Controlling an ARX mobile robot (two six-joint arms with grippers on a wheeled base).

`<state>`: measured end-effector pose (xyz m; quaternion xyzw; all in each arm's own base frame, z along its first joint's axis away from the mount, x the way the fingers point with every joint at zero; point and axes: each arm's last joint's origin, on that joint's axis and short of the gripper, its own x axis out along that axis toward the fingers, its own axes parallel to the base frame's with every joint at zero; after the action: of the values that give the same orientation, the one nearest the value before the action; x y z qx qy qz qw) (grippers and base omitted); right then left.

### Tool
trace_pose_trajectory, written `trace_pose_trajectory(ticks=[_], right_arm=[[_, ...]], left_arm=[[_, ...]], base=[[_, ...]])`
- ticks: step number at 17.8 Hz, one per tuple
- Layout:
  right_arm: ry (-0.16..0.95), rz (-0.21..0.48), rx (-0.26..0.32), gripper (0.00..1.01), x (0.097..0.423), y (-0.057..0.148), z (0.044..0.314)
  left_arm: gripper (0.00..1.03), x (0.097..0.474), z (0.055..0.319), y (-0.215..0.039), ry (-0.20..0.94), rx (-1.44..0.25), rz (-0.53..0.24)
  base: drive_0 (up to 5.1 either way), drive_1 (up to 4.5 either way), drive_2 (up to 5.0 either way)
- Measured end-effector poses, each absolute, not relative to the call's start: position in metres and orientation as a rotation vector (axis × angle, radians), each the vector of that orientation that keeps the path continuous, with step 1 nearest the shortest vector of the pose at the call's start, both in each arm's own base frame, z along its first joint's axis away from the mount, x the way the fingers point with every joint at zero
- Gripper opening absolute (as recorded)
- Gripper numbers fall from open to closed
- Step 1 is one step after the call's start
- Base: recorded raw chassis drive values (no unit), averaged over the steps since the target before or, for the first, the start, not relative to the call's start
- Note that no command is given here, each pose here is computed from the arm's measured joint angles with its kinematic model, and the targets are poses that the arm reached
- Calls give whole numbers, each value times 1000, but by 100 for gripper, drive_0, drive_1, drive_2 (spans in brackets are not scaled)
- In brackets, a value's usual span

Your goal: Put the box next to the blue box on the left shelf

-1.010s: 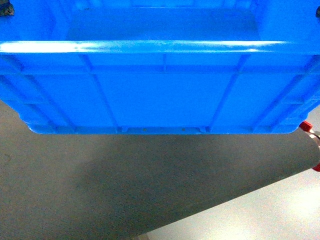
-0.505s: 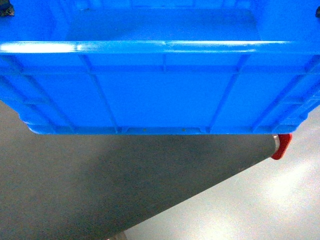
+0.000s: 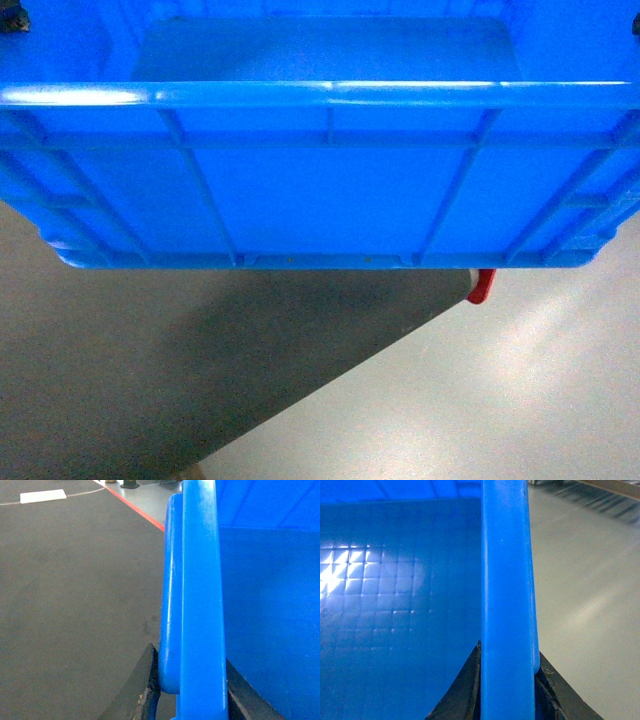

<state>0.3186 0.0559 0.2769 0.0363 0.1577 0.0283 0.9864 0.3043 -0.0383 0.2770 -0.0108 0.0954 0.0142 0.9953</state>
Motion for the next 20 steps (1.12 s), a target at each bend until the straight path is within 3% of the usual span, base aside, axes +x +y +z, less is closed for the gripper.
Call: trace_pose_trajectory(ticks=[20], right_arm=[[317,57,73,20,319,56,277]], left_arm=[[20,304,277,-38,191,-21,28]], base=[[-148,-148,-148]])
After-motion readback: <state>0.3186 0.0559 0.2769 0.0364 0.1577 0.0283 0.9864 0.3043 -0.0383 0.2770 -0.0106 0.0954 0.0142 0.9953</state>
